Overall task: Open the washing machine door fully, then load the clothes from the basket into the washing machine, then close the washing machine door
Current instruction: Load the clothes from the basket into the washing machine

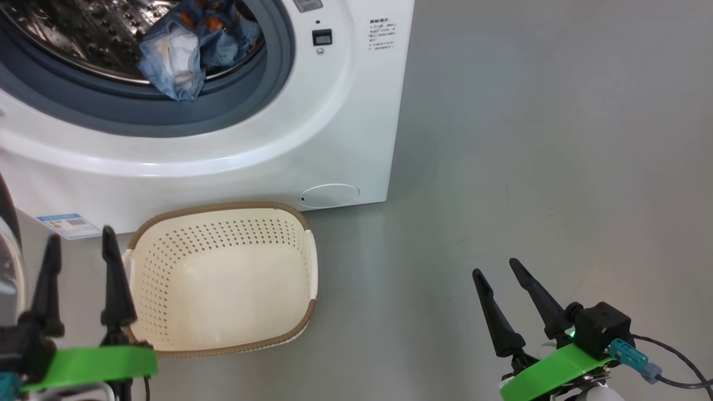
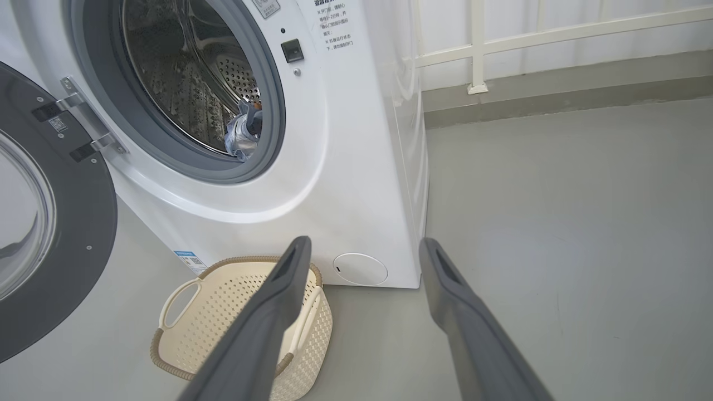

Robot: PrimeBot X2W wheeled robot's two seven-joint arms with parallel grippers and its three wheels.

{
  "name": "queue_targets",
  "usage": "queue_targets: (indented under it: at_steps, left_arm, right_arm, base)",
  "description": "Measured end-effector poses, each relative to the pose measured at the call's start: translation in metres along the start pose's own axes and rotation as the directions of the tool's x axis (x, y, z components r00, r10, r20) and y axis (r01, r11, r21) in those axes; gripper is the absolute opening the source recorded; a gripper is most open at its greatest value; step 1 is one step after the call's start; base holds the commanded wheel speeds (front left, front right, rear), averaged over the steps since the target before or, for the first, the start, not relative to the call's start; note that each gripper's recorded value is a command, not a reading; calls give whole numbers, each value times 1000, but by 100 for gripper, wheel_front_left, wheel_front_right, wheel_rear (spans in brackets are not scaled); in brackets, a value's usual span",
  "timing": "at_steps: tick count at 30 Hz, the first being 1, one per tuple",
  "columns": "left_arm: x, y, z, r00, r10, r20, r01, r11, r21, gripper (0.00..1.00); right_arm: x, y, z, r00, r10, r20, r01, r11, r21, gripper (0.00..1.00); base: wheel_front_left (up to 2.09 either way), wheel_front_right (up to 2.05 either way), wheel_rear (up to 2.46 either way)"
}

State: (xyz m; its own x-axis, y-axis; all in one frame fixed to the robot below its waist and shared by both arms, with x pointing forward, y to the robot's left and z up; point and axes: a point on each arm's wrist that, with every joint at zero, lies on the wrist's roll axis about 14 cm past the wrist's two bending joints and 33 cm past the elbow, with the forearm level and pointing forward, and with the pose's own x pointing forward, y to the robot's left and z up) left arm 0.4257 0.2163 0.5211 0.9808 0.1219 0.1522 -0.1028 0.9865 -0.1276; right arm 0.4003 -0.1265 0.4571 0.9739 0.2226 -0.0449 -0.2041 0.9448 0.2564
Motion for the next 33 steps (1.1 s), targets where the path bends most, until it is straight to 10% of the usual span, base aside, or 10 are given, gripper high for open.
queue_targets:
  at_steps: [33]
  left_arm:
    - [-33,-6,-48,986,28,-162,-30,1000,-7,100]
  right_arm:
    - [0,-6,-13,999,-10,-37,10,1000,3,100]
  base:
    - [0,0,0]
